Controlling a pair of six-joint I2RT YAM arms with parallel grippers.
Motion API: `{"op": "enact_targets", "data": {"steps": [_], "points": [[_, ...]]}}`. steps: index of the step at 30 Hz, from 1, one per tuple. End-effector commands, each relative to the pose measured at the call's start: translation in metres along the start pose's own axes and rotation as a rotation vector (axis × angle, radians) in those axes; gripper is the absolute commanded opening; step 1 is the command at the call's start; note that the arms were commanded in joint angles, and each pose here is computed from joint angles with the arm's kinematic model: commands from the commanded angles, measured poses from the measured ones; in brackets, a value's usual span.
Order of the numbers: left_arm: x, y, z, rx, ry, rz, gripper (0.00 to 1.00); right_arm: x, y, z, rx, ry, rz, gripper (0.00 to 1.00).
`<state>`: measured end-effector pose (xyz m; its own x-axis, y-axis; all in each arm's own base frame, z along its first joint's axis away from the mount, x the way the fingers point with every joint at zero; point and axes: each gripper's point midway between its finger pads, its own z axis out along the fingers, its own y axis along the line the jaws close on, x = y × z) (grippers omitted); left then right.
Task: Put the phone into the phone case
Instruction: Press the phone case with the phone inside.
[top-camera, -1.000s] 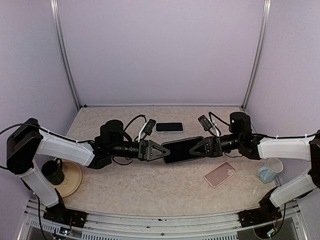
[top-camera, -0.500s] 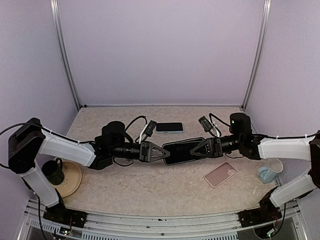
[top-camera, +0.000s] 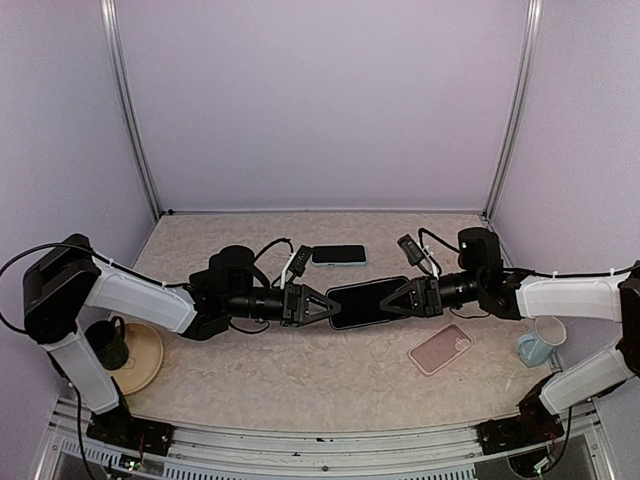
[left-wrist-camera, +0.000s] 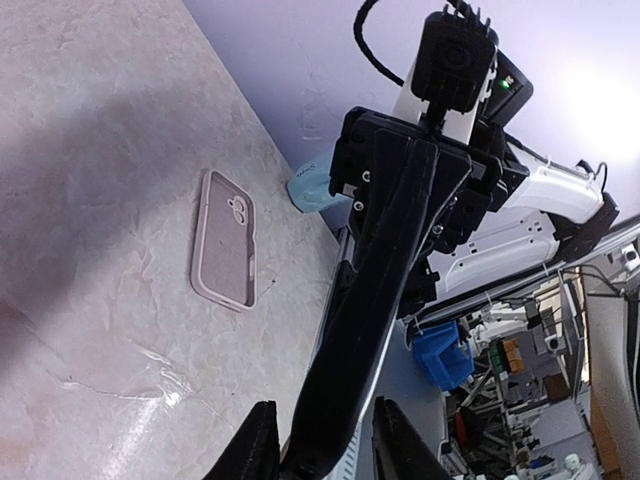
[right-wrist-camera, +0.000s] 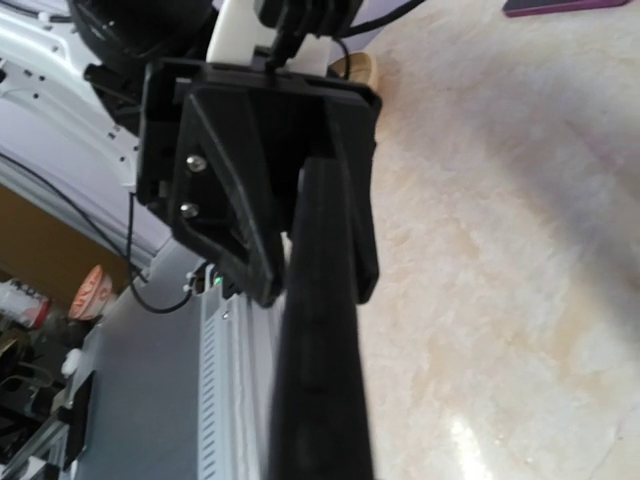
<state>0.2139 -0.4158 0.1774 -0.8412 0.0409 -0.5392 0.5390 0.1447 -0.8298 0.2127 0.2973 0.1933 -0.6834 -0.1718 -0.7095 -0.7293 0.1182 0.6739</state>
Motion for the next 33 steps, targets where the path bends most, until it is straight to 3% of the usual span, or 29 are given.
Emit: {"op": "enact_targets", "data": {"steps": [1, 17, 33], "points": [[-0.004, -0.008, 0.003, 0.031, 0.001, -0.010, 0.35, -0.024, 0.002, -0.007, 0.048, -0.081, -0.092, 0.03], [0.005, -0.022, 0.009, 0.088, 0.030, 0.020, 0.40, -0.038, 0.018, -0.009, -0.023, -0.130, -0.091, 0.03], [-0.001, -0.017, 0.004, 0.071, -0.003, 0.015, 0.31, -0.022, 0.009, -0.006, -0.033, -0.085, -0.052, 0.03]]}}
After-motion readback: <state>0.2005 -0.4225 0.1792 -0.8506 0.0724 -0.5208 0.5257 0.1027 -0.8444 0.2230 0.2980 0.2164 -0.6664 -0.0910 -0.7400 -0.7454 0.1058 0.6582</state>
